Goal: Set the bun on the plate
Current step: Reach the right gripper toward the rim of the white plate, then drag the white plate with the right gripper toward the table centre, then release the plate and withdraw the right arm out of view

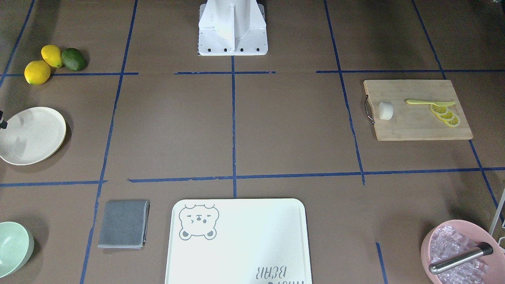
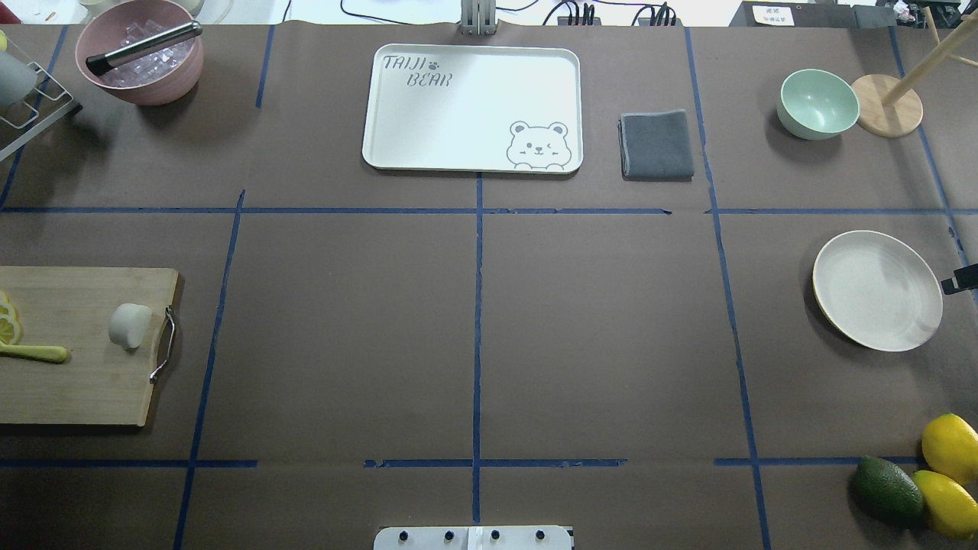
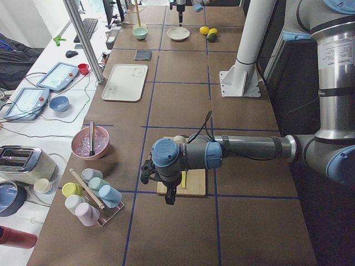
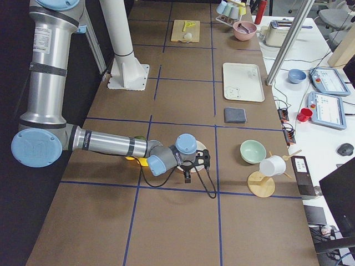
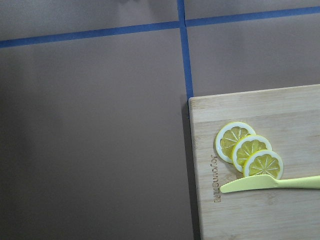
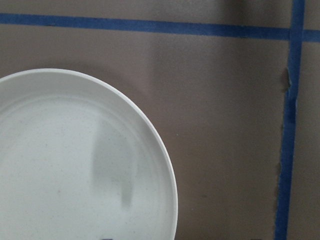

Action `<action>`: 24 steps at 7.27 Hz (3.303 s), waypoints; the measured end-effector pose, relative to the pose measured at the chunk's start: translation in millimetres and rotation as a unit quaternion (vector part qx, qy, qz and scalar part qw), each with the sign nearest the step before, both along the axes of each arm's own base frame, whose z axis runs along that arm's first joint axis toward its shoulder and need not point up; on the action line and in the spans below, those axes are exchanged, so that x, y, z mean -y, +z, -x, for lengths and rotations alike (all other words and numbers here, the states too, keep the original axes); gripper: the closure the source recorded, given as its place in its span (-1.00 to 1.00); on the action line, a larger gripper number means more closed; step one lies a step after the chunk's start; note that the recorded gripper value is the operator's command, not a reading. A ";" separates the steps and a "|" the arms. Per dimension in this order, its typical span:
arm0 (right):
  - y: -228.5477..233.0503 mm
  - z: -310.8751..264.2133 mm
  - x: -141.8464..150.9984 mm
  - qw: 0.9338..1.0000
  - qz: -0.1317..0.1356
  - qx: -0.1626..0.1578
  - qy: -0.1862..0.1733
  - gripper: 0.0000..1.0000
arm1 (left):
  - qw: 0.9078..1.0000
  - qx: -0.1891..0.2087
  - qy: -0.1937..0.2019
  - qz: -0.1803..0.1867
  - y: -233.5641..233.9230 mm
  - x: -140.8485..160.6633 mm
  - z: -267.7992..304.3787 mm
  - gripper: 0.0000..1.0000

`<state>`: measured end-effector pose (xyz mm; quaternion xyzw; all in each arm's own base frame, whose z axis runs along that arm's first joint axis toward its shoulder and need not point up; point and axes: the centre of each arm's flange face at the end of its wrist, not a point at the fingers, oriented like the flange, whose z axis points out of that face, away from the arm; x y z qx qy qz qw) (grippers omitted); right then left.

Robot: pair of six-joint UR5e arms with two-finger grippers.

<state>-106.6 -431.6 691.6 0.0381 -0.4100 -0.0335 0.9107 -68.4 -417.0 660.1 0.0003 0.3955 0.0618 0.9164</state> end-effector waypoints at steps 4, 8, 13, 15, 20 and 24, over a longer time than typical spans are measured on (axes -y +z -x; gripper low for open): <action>10.1 16.2 3.8 1.000 0.006 -0.006 -0.014 0.96 | 1.000 0.000 0.000 0.001 1.5 -0.2 0.0 -1.00; -27.8 30.7 32.2 0.999 -0.025 0.017 -0.017 0.99 | 1.000 0.000 0.000 0.001 1.3 -0.1 -0.2 -1.00; -231.1 178.5 94.4 0.983 -0.090 0.138 -0.075 0.89 | 1.000 -0.001 0.000 -0.001 -0.3 0.2 -0.1 -1.00; -317.9 273.3 83.3 0.982 -0.064 0.167 -0.063 0.89 | 1.000 -0.002 0.000 -0.001 -0.4 0.2 -0.6 -1.00; -400.6 433.3 9.9 0.990 -0.041 0.134 0.019 -0.98 | 1.000 -0.004 0.005 -0.002 -1.5 1.3 -4.5 -1.00; -404.2 419.5 25.1 0.994 -0.001 0.105 0.039 -0.99 | 1.000 -0.004 0.006 -0.001 -1.1 1.6 -5.6 -1.00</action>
